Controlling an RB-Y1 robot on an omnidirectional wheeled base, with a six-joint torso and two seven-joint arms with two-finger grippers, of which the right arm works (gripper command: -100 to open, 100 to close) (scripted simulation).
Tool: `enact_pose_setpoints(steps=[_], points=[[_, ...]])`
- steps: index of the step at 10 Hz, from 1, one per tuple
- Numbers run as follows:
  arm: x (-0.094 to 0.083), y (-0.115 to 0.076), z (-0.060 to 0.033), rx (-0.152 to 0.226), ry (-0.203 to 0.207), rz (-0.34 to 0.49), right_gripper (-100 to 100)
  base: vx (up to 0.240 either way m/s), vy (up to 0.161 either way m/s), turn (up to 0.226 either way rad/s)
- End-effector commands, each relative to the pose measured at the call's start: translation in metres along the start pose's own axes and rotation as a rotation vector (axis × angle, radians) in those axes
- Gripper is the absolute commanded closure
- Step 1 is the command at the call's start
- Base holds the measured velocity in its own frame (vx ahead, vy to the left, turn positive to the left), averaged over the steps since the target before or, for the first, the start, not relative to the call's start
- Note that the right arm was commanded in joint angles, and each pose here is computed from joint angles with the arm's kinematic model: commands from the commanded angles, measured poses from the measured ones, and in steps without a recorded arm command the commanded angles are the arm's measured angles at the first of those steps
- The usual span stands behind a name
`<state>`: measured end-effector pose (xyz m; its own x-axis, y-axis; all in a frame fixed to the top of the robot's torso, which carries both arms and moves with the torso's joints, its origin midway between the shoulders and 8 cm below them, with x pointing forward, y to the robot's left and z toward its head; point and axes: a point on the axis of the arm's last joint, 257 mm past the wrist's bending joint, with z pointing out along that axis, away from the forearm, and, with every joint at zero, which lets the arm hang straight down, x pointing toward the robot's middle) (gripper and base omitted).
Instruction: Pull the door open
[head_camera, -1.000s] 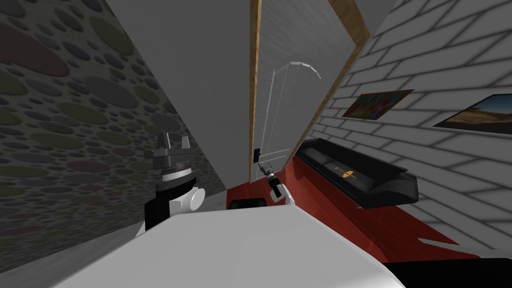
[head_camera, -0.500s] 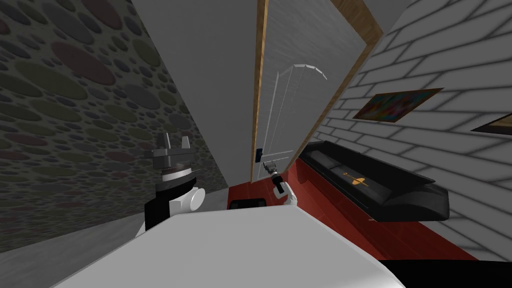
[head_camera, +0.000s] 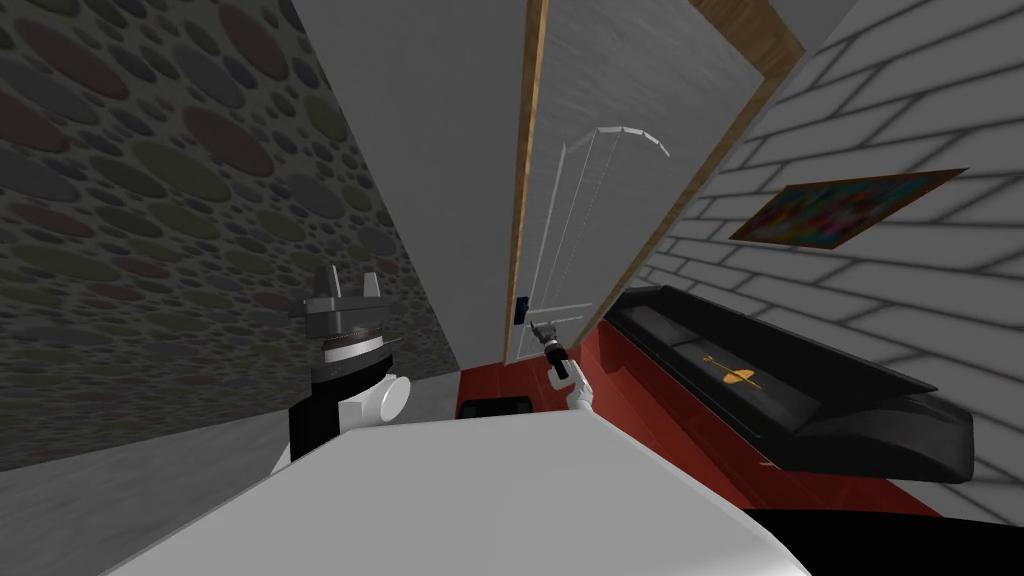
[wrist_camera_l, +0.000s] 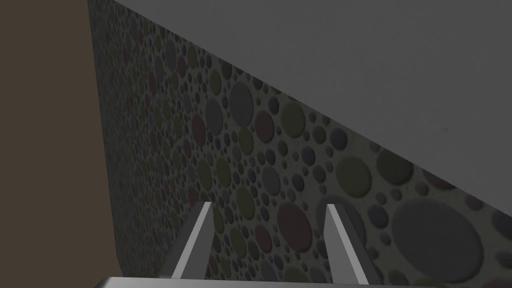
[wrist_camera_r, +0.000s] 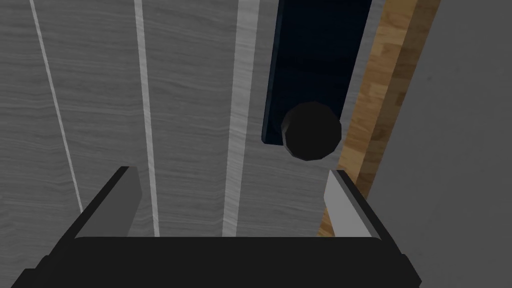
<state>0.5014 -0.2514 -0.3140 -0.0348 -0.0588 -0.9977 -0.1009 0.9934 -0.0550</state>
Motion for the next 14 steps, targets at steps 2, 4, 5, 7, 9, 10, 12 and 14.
enact_pose_setpoints(steps=[2, 4, 5, 7, 9, 10, 12, 14], points=[[0.003, -0.010, 0.0071, 0.027, 0.004, 0.002, -100, -0.015, -0.014, 0.049], [0.004, -0.017, 0.0142, 0.052, 0.005, 0.009, -100, -0.017, -0.010, 0.124], [0.003, -0.020, 0.0179, 0.063, 0.005, 0.014, -100, -0.010, -0.008, 0.097], [0.000, -0.020, 0.0299, 0.083, -0.002, 0.034, -100, 0.012, -0.008, 0.190], [-0.008, -0.012, 0.0427, 0.087, -0.017, 0.056, -100, 0.055, -0.011, 0.122], [-0.012, -0.008, 0.0468, 0.085, -0.024, 0.063, -100, 0.104, -0.001, 0.139], [-0.016, -0.004, 0.0486, 0.081, -0.030, 0.065, -100, 0.111, 0.005, 0.070], [-0.016, -0.004, 0.0486, 0.081, -0.030, 0.065, 100, -0.020, 0.005, 0.002]])
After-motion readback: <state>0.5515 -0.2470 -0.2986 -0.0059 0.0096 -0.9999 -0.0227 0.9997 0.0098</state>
